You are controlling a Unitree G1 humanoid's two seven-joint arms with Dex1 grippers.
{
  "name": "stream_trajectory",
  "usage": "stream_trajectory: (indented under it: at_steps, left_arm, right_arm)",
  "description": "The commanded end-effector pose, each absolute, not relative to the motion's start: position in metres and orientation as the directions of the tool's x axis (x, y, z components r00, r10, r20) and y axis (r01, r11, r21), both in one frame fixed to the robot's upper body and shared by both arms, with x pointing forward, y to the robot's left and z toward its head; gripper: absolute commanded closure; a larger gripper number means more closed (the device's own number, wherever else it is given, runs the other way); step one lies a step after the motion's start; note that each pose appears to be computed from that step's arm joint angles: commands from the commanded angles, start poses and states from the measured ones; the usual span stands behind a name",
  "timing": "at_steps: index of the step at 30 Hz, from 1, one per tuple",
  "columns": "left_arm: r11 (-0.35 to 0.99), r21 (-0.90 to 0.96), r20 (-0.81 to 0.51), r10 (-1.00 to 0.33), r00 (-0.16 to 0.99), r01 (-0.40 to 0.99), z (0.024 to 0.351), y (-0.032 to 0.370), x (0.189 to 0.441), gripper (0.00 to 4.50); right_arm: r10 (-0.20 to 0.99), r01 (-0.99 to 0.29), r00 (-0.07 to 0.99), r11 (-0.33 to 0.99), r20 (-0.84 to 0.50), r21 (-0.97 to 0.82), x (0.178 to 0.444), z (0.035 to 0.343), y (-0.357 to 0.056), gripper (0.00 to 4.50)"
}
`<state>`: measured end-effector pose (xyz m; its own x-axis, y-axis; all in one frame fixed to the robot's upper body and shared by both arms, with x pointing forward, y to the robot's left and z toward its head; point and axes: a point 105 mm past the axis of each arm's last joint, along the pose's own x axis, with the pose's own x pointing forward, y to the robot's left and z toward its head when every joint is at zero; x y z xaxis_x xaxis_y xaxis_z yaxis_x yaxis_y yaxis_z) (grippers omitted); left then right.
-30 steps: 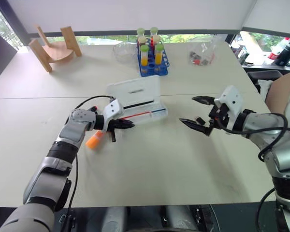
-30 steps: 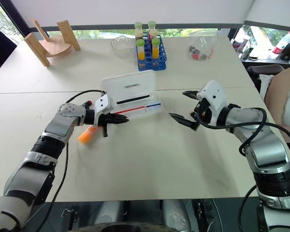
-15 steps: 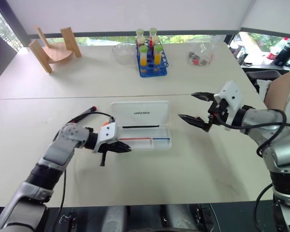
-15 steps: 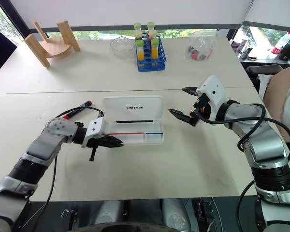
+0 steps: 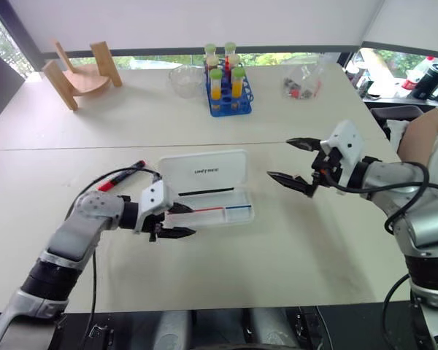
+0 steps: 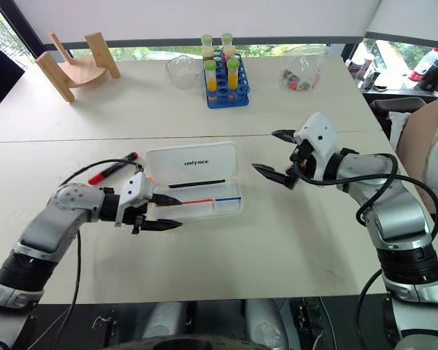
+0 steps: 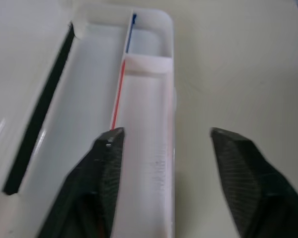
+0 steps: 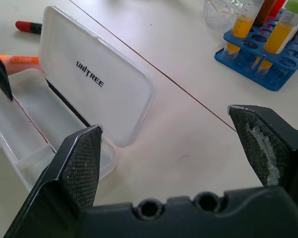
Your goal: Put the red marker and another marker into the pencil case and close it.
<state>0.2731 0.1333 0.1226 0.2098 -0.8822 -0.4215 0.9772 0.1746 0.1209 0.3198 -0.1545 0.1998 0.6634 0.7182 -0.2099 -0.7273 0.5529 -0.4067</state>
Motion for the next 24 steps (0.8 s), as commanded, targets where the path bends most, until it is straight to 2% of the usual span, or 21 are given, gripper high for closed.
stream_trajectory:
  at_steps: [1,4,7,9,11,16,24]
  left_arm:
    - [0.219,0.133,-0.374,-0.892,0.254,0.967,0.152,0.142,0.265,0.03]
    - [0.297,0.139,-0.346,-0.879,0.327,0.945,0.172,0.152,0.263,0.03]
    - [0.501,0.211,-0.256,-0.801,0.542,0.840,0.198,0.178,0.280,0.03]
    - [0.693,0.280,-0.213,-0.630,0.747,0.664,0.206,0.223,0.297,0.03]
    - [0.805,0.314,-0.207,-0.461,0.863,0.504,0.199,0.263,0.306,0.03]
    - [0.851,0.303,-0.219,-0.375,0.901,0.428,0.173,0.292,0.319,0.03]
    - [0.828,0.229,-0.276,-0.448,0.850,0.511,0.126,0.289,0.354,0.03]
  right_arm:
    - [0.733,-0.715,0.659,0.543,-0.167,-0.440,0.320,0.213,-0.150,0.00]
    - [0.737,-0.718,0.655,0.540,-0.165,-0.439,0.321,0.213,-0.148,0.00]
    - [0.742,-0.720,0.651,0.536,-0.162,-0.440,0.321,0.213,-0.147,0.00]
    - [0.744,-0.721,0.649,0.535,-0.158,-0.441,0.322,0.213,-0.146,0.00]
    - [0.746,-0.721,0.647,0.533,-0.156,-0.444,0.324,0.214,-0.145,0.00]
    - [0.752,-0.723,0.641,0.526,-0.152,-0.449,0.326,0.216,-0.144,0.00]
    - [0.755,-0.719,0.639,0.519,-0.148,-0.462,0.330,0.224,-0.144,0.00]
